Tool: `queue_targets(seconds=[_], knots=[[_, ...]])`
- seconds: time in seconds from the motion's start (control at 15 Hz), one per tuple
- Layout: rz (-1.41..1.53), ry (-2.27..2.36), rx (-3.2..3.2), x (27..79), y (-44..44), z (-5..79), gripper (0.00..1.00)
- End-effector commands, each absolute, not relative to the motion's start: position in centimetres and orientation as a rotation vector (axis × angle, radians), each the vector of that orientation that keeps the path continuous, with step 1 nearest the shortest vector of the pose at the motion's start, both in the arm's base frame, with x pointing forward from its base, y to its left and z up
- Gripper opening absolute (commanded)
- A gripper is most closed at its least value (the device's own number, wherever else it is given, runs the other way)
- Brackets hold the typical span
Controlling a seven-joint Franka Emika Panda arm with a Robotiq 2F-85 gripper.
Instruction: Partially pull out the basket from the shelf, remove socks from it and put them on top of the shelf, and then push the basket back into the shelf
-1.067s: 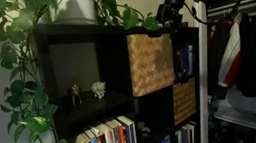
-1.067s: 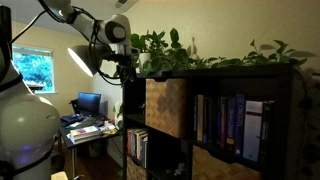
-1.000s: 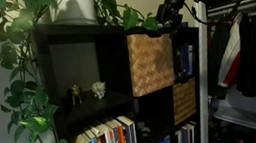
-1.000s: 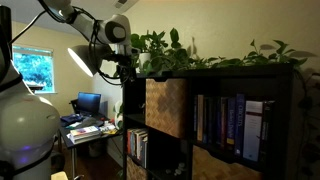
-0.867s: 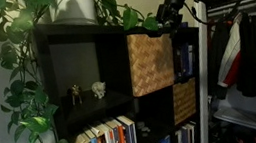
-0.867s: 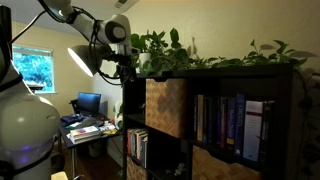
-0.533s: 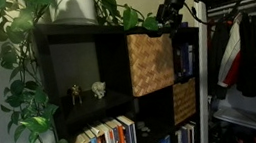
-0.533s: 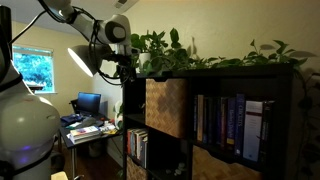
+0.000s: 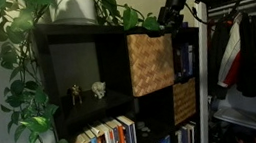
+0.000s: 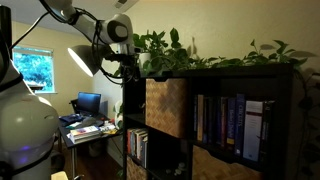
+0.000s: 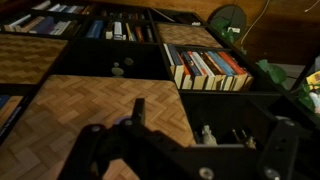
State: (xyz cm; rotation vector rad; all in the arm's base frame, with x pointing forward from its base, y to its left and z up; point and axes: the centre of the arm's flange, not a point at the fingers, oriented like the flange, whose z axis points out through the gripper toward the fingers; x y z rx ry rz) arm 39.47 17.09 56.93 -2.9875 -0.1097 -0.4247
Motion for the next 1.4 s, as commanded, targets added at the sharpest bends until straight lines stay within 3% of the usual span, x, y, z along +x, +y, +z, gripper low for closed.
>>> queue_targets(seconds=[0.0, 0.53, 1.33], knots=[[-0.480, -0.049, -3.054, 40.8, 13.8, 56.9, 1.00], [-0.515, -0.017, -3.096, 43.5, 8.7, 57.1, 1.00], [-0.586, -1.039, -2.933, 46.0, 12.5, 58.8, 1.00]])
